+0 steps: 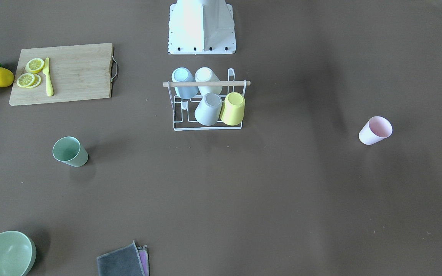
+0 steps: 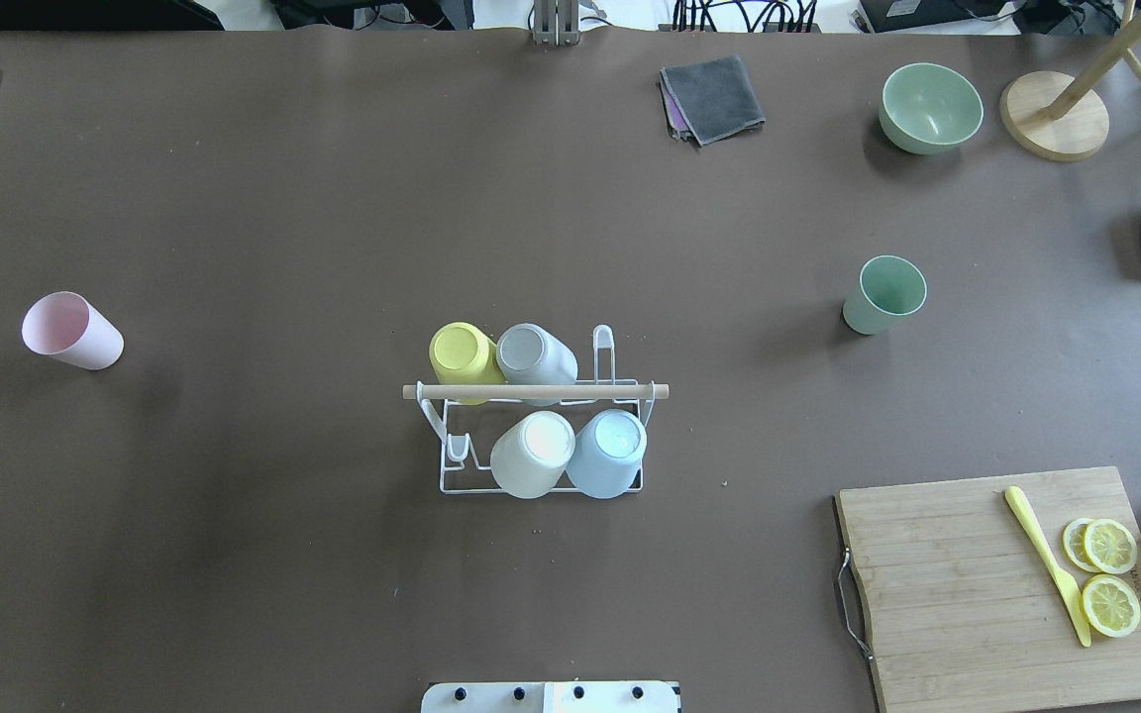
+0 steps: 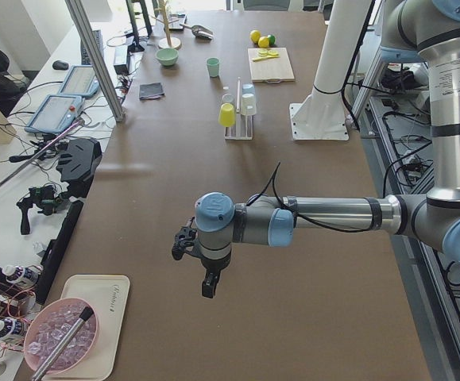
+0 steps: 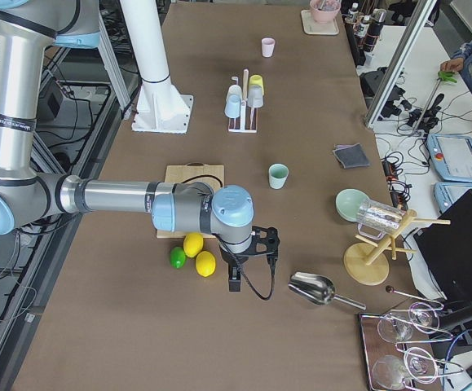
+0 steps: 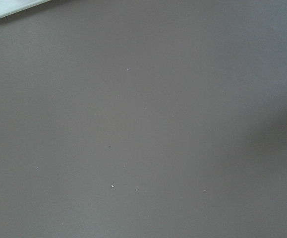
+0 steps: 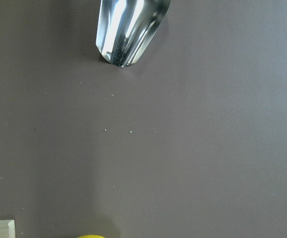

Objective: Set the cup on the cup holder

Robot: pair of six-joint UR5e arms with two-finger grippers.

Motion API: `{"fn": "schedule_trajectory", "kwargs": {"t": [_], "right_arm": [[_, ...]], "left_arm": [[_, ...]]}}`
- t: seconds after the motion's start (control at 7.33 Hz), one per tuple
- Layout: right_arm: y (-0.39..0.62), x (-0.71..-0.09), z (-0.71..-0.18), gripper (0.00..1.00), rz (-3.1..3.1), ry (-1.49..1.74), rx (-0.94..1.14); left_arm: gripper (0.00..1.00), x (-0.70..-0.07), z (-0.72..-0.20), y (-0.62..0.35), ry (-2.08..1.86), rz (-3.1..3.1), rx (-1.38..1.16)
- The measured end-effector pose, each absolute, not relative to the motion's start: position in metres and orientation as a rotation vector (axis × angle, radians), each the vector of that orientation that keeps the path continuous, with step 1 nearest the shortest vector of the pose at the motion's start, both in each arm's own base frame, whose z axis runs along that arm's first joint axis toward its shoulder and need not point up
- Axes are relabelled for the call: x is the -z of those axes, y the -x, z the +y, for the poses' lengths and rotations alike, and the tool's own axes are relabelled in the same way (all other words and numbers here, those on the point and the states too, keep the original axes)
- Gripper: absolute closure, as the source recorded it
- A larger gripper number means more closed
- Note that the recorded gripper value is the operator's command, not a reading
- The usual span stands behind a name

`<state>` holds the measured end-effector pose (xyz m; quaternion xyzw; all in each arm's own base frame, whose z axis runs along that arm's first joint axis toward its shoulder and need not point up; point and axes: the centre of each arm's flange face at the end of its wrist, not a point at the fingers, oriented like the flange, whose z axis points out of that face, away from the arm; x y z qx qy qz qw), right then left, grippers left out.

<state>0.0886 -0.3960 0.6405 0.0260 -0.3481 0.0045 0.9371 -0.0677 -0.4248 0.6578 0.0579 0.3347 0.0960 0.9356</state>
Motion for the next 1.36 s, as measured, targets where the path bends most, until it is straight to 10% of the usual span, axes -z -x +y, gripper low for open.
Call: {"fn": "schedule_trajectory", "kwargs": {"t": [1.36], "right_arm": [[-0.085, -0.640, -0.392, 0.00, -0.759, -0.049, -0.013]], "left_arm": [[0.02, -0.659, -0.426, 0.068, -0.115, 0.679, -0.196]]}}
